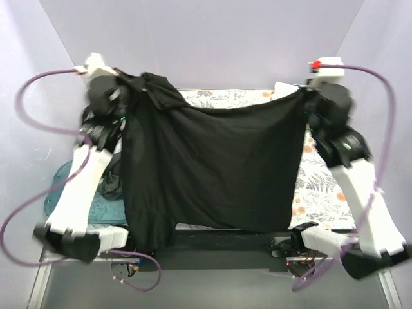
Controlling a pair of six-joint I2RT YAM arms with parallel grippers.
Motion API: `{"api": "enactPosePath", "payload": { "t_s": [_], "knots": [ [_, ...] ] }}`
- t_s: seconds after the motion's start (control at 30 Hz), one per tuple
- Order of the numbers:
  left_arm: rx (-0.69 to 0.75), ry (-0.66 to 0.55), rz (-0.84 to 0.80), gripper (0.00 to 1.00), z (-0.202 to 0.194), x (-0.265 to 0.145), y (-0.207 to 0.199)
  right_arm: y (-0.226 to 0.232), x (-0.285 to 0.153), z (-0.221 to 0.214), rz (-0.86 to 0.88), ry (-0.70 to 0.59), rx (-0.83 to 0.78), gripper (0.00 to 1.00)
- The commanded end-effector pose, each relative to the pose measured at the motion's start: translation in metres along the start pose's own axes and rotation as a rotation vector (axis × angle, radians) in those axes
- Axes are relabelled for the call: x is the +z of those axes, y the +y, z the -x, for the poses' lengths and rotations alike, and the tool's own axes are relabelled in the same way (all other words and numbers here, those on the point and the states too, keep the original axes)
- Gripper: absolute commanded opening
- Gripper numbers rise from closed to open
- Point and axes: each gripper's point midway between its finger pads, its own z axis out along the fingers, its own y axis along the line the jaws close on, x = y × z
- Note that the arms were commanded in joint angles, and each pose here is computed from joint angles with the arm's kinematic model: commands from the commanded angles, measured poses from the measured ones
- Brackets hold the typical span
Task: Fold and stack the t-shirts
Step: Flatten the tshirt out
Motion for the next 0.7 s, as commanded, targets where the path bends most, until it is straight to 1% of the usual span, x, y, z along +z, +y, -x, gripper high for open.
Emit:
{"api": "enactPosePath", "payload": {
  "t_s": [0.0,0.03,0.07,0.1,0.13,0.17,0.2,0.23,0.27,0.3,0.33,0.37,0.4,0.47,0.5,0.53,0.57,0.63,0.67],
  "knots": [
    [0.068,0.122,0.199,0.0,-0.077,0.072,0.07,0.014,0.067,-0.058,-0.008,0.113,-0.044,0.01],
    [0.1,0.198,0.271,0.0,-0.115,0.098,0.1,0.011,0.084,-0.086,-0.007,0.166,-0.043,0.01],
    [0.121,0.245,0.314,0.02,-0.138,0.113,0.118,0.02,0.099,-0.097,0.039,0.17,-0.023,0.01],
    [0.132,0.26,0.32,0.21,-0.146,0.13,0.121,0.02,0.123,-0.129,0.042,0.24,-0.033,0.01],
    [0.16,0.375,0.417,0.3,-0.199,0.149,0.163,0.025,0.137,-0.149,0.067,0.272,-0.04,0.02],
    [0.163,0.423,0.463,0.37,-0.217,0.156,0.178,0.032,0.151,-0.157,0.104,0.281,-0.031,0.07],
    [0.153,0.451,0.491,0.41,-0.226,0.167,0.182,0.034,0.172,-0.198,0.093,0.384,-0.031,0.17],
    [0.147,0.484,0.52,0.55,-0.228,0.176,0.18,0.031,0.185,-0.191,0.083,0.388,-0.026,0.44],
    [0.141,0.506,0.535,0.59,-0.235,0.183,0.182,0.032,0.19,-0.205,0.083,0.438,-0.034,0.57],
    [0.149,0.549,0.566,0.61,-0.255,0.188,0.197,0.033,0.195,-0.228,0.076,0.515,-0.048,0.66],
    [0.141,0.548,0.547,0.65,-0.254,0.193,0.191,0.033,0.198,-0.23,0.07,0.526,-0.053,0.8],
    [0.139,0.548,0.532,0.66,-0.253,0.192,0.188,0.033,0.199,-0.23,0.067,0.528,-0.054,0.88],
    [0.14,0.545,0.512,0.68,-0.251,0.192,0.183,0.034,0.198,-0.23,0.073,0.528,-0.053,0.98],
    [0.139,0.543,0.496,0.72,-0.256,0.184,0.186,0.039,0.194,-0.228,0.106,0.524,-0.039,0.98],
    [0.124,0.52,0.467,0.72,-0.246,0.182,0.176,0.039,0.187,-0.229,0.115,0.524,-0.036,0.98],
    [0.12,0.521,0.46,0.73,-0.244,0.177,0.173,0.039,0.182,-0.231,0.121,0.53,-0.035,0.98],
    [0.119,0.542,0.474,0.73,-0.251,0.167,0.179,0.041,0.178,-0.232,0.118,0.532,-0.004,0.98],
    [0.111,0.53,0.456,0.73,-0.24,0.157,0.169,0.041,0.161,-0.239,0.122,0.544,0.017,0.98],
    [0.112,0.55,0.473,0.73,-0.247,0.147,0.176,0.045,0.155,-0.24,0.145,0.548,0.039,0.98]
  ]
}}
